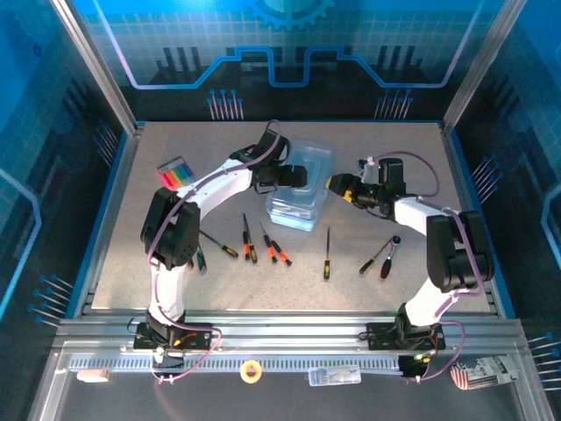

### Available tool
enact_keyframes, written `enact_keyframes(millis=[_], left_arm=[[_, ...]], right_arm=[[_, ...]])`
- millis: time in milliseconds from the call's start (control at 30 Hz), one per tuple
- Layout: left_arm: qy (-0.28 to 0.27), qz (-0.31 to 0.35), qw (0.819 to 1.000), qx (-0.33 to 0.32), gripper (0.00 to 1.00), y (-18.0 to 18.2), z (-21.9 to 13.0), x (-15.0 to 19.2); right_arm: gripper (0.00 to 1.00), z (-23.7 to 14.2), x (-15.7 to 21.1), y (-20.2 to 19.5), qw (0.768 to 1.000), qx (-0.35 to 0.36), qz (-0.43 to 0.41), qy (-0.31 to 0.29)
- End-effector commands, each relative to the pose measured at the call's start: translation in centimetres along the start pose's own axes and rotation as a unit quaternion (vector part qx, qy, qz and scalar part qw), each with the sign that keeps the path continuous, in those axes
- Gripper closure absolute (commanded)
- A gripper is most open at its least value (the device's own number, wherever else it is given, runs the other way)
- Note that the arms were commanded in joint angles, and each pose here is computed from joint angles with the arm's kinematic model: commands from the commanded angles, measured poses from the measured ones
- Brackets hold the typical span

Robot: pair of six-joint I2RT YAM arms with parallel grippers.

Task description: Pack the tool kit

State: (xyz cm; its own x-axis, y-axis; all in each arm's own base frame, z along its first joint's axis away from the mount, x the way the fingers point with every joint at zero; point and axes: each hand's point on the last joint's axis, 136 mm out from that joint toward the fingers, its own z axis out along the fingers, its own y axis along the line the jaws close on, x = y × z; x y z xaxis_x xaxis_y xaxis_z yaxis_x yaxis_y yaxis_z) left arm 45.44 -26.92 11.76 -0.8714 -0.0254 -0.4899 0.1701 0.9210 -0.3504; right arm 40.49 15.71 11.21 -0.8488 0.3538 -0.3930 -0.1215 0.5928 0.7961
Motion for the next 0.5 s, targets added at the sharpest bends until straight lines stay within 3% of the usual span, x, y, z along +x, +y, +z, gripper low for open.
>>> enact_keyframes(millis=[0,467], left_arm=[[0.083,-0.025,0.996,-0.036,0.15,3.8,1.5,4.7],[0.085,-0.026,0.996,-0.013,0.18,3.9,1.2,4.6]], right_arm=[[0.19,0.5,-0.3,0.6,0.999,-0.044,0.006,-0.006],[0.16,2.0,0.0,0.6,0.993,-0.108,0.043,-0.008]])
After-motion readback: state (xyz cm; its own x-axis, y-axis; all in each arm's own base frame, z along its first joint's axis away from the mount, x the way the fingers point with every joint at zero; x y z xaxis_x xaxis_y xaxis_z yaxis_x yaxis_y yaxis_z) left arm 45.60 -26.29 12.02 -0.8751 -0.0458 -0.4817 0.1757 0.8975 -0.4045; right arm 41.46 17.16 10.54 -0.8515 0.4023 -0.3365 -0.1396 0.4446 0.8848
